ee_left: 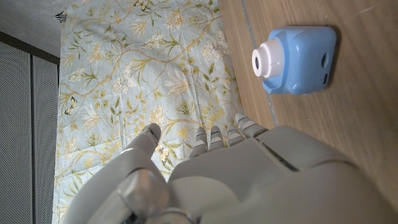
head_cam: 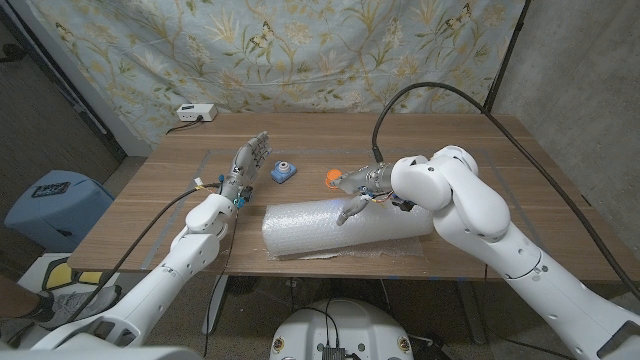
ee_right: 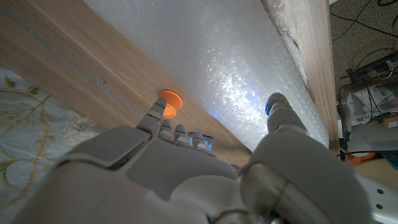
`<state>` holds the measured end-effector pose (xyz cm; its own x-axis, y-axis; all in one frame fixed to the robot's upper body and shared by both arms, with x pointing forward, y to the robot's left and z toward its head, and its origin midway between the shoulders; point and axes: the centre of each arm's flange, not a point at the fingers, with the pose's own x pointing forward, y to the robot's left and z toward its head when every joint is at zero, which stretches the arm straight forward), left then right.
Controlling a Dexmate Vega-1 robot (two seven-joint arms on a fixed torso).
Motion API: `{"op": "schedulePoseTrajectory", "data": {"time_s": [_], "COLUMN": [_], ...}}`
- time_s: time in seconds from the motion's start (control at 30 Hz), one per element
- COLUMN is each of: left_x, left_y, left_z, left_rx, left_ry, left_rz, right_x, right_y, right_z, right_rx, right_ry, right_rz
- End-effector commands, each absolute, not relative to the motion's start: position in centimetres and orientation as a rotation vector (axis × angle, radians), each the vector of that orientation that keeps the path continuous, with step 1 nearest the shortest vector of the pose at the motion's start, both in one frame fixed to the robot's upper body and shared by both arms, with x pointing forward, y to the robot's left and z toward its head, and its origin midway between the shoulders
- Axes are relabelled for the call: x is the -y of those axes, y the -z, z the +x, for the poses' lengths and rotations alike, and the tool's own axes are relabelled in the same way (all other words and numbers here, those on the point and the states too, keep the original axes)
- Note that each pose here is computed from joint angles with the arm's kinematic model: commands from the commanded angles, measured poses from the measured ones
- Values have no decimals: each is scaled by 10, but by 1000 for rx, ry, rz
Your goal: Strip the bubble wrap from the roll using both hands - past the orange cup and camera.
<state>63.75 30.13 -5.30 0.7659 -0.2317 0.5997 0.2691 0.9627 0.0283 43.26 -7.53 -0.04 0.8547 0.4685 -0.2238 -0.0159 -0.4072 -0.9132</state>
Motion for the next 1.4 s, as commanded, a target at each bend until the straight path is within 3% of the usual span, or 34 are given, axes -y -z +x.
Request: {"op": "schedulePoseTrajectory", "data": {"time_s": [0.03,1.4], "left_x": [-303,-290], "left_y": [57,69], "left_z": [634,627], "left_rx": [642,622], "left_ry": [255,252], "left_rz": [-70,-86], "right_x": [73,65], "right_y": [4,16], "right_z": [437,461], "right_rx": [283,311], "right_ry": [-621,-674], "right_rz": [-1938,-2037]}}
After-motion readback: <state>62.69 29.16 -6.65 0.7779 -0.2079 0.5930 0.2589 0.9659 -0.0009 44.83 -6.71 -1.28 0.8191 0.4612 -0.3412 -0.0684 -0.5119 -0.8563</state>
